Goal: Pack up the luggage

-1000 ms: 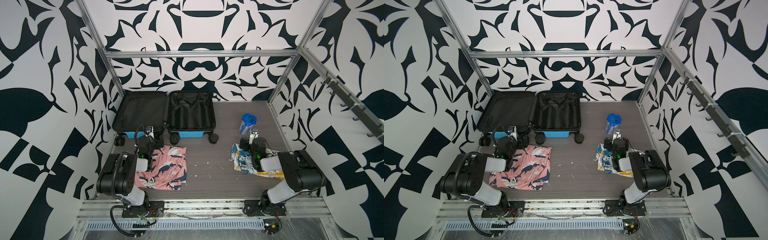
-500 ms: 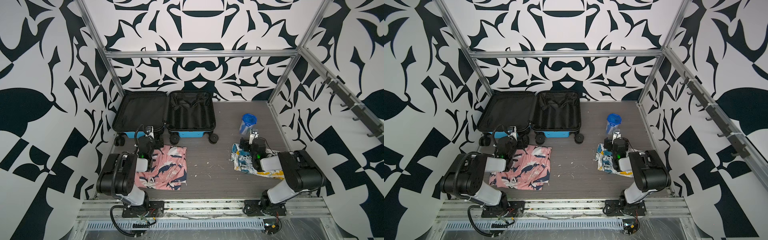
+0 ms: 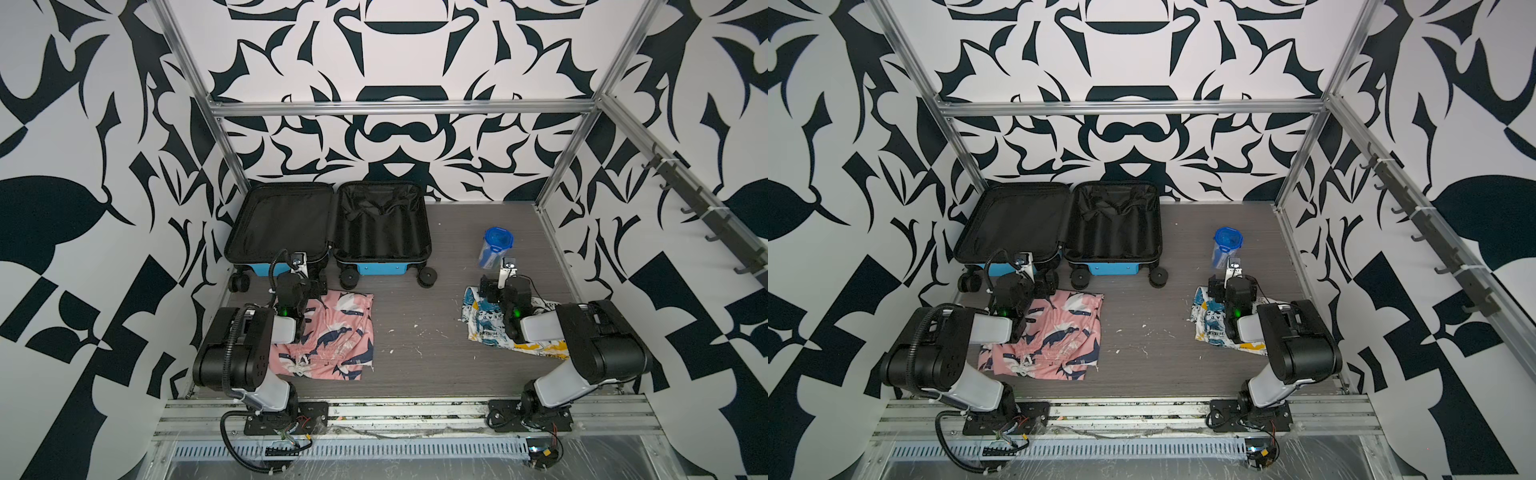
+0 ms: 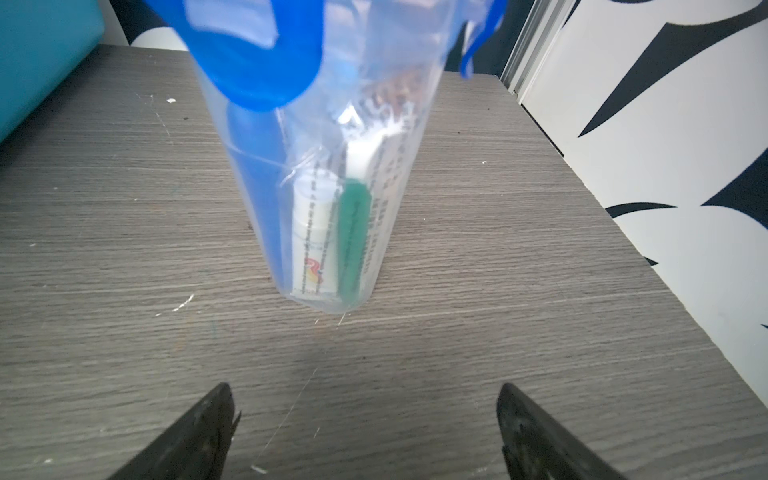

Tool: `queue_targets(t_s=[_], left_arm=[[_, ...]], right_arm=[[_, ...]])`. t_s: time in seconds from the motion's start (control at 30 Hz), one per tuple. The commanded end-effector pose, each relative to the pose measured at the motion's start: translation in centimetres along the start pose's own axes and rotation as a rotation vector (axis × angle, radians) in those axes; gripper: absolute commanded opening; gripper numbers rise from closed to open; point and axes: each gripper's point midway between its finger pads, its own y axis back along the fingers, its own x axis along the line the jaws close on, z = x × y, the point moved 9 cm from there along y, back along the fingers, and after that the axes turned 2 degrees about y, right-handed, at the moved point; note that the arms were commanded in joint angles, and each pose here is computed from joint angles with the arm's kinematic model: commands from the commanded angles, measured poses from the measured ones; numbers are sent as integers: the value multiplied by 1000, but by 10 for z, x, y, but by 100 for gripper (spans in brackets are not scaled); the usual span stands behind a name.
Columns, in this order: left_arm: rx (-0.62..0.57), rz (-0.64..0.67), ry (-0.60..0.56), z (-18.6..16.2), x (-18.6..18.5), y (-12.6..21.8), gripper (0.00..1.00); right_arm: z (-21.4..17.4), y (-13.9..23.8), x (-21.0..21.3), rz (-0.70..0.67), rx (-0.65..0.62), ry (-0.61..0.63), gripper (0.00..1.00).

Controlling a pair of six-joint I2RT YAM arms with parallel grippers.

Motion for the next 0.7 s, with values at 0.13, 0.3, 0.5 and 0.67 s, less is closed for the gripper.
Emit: queue_targets(t_s=[0.13,0.3,0.5,0.67], left_arm=[[-17,14,-2,5,2,1,99],[-34,8,2,27,0,16,99],[-102,84,119,78,2,53,99],[-61,104,301,109,4,87,99]], right_arm=[[19,1,-1,-7,-73,-9,100],[37,12,-7,-36,-33,-22,100],[46,35,-14,-56,-86,-79,100],[71,67,-22,-57,-99,-211,100]])
